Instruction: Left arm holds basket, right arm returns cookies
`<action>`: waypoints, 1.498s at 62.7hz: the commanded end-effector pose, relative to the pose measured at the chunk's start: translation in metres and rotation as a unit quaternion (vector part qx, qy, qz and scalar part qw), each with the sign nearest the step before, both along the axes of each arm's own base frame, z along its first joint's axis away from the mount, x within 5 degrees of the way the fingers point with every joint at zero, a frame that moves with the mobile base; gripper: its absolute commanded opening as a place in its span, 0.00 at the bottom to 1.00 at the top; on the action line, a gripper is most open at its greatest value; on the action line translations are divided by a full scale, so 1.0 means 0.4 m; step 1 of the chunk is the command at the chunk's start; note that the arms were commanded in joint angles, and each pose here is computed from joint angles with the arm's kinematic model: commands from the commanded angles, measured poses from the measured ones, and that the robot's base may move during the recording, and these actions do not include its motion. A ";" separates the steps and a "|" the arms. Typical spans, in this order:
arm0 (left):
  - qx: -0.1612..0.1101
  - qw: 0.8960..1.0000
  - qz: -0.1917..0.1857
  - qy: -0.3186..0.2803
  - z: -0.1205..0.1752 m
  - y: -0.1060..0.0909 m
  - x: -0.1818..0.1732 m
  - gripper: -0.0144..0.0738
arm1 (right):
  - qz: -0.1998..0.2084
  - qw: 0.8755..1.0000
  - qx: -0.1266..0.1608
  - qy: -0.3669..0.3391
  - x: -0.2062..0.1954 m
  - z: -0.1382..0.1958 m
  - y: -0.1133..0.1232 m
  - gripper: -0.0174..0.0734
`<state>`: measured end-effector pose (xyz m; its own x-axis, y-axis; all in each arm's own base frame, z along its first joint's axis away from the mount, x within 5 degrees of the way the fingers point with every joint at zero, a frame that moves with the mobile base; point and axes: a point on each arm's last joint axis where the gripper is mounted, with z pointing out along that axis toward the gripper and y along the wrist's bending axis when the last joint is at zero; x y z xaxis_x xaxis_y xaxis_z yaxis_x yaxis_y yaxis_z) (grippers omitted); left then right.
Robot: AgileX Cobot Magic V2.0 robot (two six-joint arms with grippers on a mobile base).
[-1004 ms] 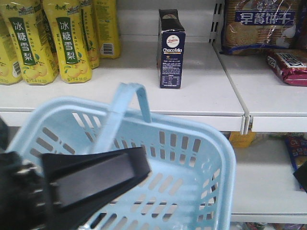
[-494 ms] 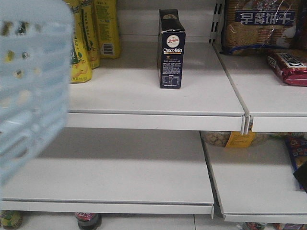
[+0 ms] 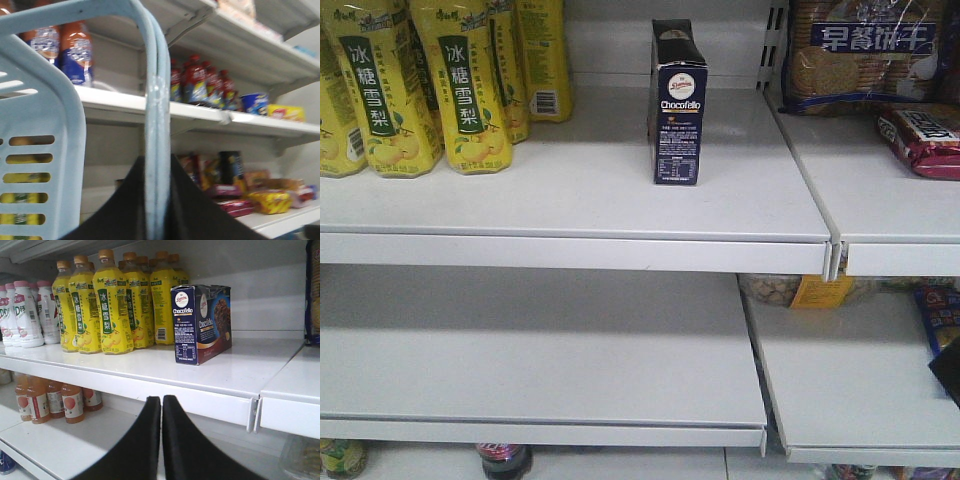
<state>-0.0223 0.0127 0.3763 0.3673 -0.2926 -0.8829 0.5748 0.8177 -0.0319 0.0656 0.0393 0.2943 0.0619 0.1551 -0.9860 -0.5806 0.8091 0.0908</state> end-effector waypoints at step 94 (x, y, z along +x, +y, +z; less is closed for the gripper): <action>0.115 0.917 0.303 0.231 -0.446 -0.029 0.193 0.16 | -0.011 0.999 -0.016 -0.036 0.001 0.026 -0.001 0.18</action>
<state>0.0554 0.0012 0.1815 -0.1627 0.0272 -0.9863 -0.0156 0.9994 0.0301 0.0656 0.0393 0.2940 0.0615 0.1545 -0.9861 -0.5806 0.8092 0.0906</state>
